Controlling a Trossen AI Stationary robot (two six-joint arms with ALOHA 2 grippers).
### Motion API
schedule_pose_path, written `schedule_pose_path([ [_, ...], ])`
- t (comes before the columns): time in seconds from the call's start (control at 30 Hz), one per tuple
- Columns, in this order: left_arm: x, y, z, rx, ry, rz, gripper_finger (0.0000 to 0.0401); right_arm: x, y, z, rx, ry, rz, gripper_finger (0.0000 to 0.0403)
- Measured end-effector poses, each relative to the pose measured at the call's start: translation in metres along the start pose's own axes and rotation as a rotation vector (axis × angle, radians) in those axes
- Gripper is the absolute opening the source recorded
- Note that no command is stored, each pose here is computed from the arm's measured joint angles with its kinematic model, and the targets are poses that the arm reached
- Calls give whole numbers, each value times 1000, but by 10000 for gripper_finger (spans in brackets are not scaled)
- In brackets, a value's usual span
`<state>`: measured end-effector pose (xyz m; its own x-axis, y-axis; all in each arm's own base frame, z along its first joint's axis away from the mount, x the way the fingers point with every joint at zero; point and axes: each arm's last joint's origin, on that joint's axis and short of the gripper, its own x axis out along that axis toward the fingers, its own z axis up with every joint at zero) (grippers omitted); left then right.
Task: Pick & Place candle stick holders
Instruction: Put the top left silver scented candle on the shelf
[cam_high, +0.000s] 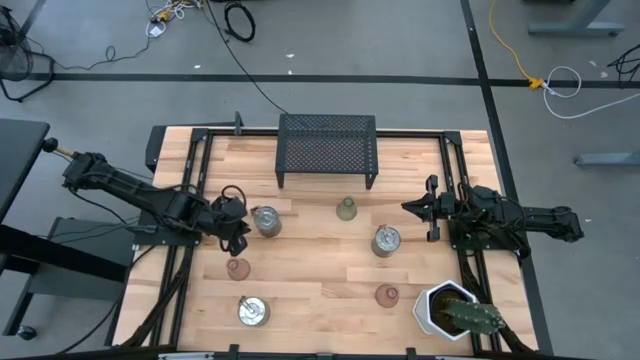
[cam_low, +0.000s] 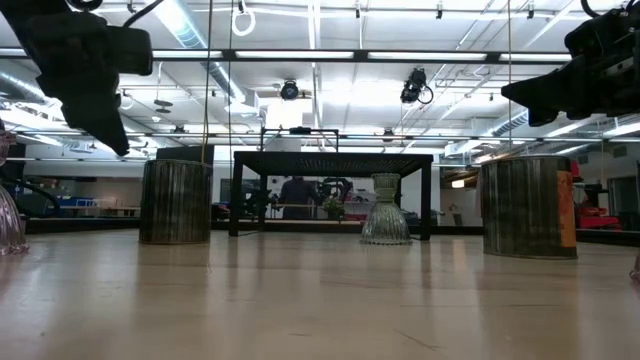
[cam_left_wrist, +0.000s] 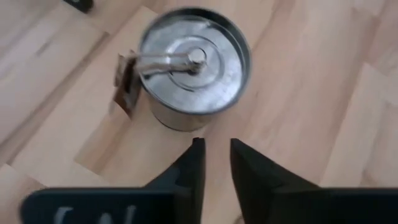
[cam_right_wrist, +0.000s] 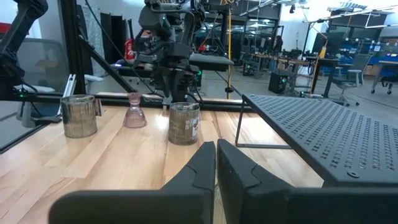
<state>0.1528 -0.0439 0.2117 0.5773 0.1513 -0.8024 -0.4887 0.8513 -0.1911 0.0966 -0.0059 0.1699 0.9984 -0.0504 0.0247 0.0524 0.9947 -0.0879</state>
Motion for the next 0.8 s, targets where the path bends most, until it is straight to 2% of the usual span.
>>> schedule_pose_path([
  [0.4,-1,-2,-2,15,1,-8,251,0,0,0,0,0,0,20],
  [0.8,12,-1,-18,17,8,-33,352,0,0,0,0,0,0,20],
])
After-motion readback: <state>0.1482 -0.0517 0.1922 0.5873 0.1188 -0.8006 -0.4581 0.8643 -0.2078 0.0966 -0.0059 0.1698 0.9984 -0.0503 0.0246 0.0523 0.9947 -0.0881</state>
